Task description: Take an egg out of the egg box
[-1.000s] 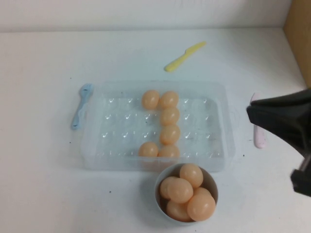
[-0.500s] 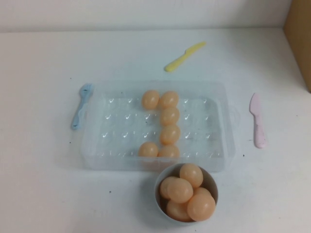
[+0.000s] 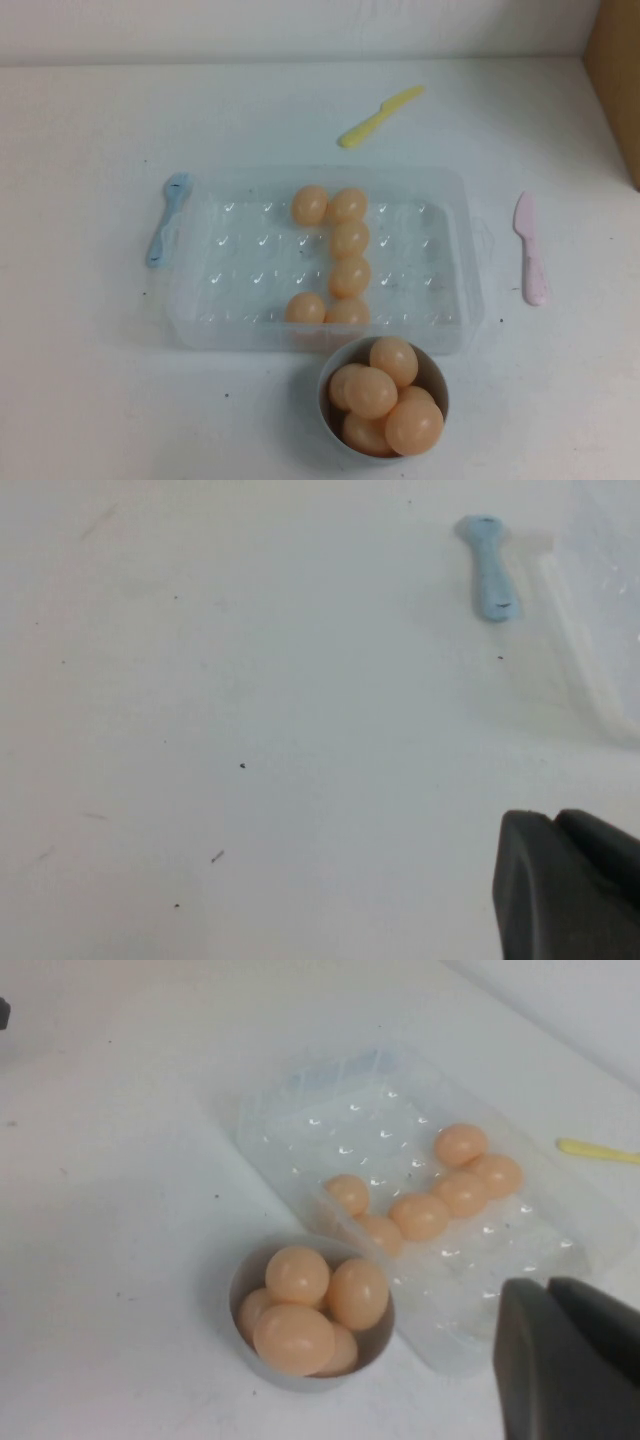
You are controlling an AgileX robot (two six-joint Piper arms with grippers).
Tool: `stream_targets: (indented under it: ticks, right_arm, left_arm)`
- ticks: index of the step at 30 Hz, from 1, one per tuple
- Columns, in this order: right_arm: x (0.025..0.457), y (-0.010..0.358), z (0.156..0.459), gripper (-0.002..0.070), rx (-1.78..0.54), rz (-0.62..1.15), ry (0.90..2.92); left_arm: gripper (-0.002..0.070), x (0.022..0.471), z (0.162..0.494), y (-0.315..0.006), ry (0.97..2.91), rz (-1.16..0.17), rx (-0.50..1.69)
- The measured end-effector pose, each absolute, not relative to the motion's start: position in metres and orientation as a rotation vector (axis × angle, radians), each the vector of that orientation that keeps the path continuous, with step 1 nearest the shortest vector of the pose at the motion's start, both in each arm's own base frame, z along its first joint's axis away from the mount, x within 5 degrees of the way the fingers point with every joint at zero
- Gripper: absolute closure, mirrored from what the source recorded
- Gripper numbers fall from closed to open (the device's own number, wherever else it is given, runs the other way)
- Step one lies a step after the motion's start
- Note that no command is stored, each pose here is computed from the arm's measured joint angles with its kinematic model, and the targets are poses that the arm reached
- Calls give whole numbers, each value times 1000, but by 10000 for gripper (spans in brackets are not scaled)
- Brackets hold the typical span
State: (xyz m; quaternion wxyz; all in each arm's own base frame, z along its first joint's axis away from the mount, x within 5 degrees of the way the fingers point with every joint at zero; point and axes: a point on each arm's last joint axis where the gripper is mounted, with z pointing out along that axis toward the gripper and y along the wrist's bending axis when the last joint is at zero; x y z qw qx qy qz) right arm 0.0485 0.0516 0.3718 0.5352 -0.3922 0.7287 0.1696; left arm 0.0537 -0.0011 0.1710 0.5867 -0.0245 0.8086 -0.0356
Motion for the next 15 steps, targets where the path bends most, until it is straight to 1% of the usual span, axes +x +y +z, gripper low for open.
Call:
stream_targets:
  ticks: [5, 7, 10, 13, 15]
  right_arm:
    - [54, 56, 363, 694, -907, 408, 1705]
    - [60, 60, 354, 694, -874, 412, 1664]
    - [71, 66, 338, 694, -796, 420, 1561]
    - [79, 70, 311, 694, -695, 427, 1433]
    - [82, 70, 291, 694, -652, 426, 1398]
  left_arm:
    - [680, 54, 171, -1, 1885, -83, -57]
    - [680, 54, 171, -1, 1885, -83, -57]
    - [680, 54, 171, -1, 1885, -83, -57]
    - [680, 54, 171, -1, 1885, -83, -57]
    - [680, 54, 171, -1, 1885, -83, -57]
